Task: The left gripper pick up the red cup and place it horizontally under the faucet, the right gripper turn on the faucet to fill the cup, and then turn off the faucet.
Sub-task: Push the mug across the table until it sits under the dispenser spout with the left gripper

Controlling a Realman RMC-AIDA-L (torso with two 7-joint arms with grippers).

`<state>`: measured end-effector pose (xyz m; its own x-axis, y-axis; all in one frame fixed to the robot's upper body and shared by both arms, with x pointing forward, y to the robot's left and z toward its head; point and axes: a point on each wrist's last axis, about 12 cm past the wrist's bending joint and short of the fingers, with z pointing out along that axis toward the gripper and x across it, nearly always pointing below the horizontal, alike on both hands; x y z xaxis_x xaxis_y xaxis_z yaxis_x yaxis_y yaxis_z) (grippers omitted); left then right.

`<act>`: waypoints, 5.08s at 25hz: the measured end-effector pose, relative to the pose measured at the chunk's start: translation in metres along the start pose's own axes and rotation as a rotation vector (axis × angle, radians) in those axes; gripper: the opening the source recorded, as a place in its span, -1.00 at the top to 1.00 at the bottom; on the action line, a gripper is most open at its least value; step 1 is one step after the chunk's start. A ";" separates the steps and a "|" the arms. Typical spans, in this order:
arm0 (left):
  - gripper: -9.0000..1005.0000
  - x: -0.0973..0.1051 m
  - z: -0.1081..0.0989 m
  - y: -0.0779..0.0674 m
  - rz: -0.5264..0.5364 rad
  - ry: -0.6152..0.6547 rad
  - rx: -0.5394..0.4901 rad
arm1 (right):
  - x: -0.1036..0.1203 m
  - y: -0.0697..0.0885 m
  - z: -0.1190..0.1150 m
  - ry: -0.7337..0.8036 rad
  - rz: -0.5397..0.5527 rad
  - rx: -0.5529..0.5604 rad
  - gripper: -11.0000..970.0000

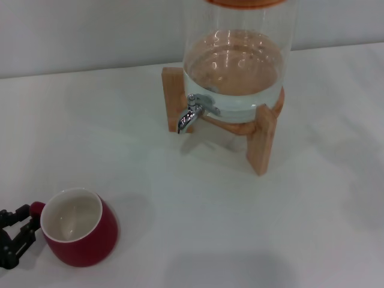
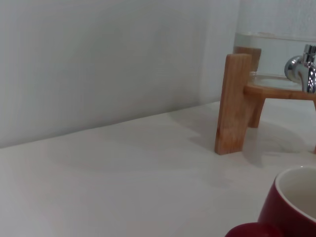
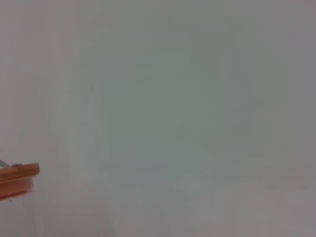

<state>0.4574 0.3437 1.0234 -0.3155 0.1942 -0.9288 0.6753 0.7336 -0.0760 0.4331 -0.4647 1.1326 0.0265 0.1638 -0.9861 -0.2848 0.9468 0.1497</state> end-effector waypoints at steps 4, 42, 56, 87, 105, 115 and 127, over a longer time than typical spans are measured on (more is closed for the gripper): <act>0.40 -0.001 0.001 0.001 0.002 0.000 -0.001 | 0.000 0.000 0.000 0.000 0.000 0.000 -0.49; 0.73 -0.005 0.016 0.000 0.051 0.037 0.034 | -0.001 0.000 0.002 -0.004 0.001 -0.006 -0.49; 0.74 -0.018 0.016 0.004 0.082 -0.002 0.036 | 0.000 0.000 0.000 -0.002 0.006 -0.002 -0.49; 0.74 -0.059 0.089 0.013 0.083 -0.084 0.038 | 0.005 0.004 0.006 -0.004 0.027 -0.028 -0.49; 0.74 -0.069 0.136 0.001 0.097 0.001 0.089 | 0.004 0.007 0.006 -0.011 0.027 -0.058 -0.49; 0.74 -0.074 0.147 -0.003 0.094 0.005 0.103 | 0.004 0.008 0.006 -0.012 0.027 -0.061 -0.49; 0.75 -0.079 0.168 -0.017 0.121 0.060 0.164 | 0.004 0.008 0.007 -0.014 0.028 -0.063 -0.49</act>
<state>0.5834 0.2067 1.0375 -0.2619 0.3165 -0.9117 0.8086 0.5877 -0.0283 0.4374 -0.4541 1.1300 0.0306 0.1940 -0.9805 -0.3455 0.9226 0.1718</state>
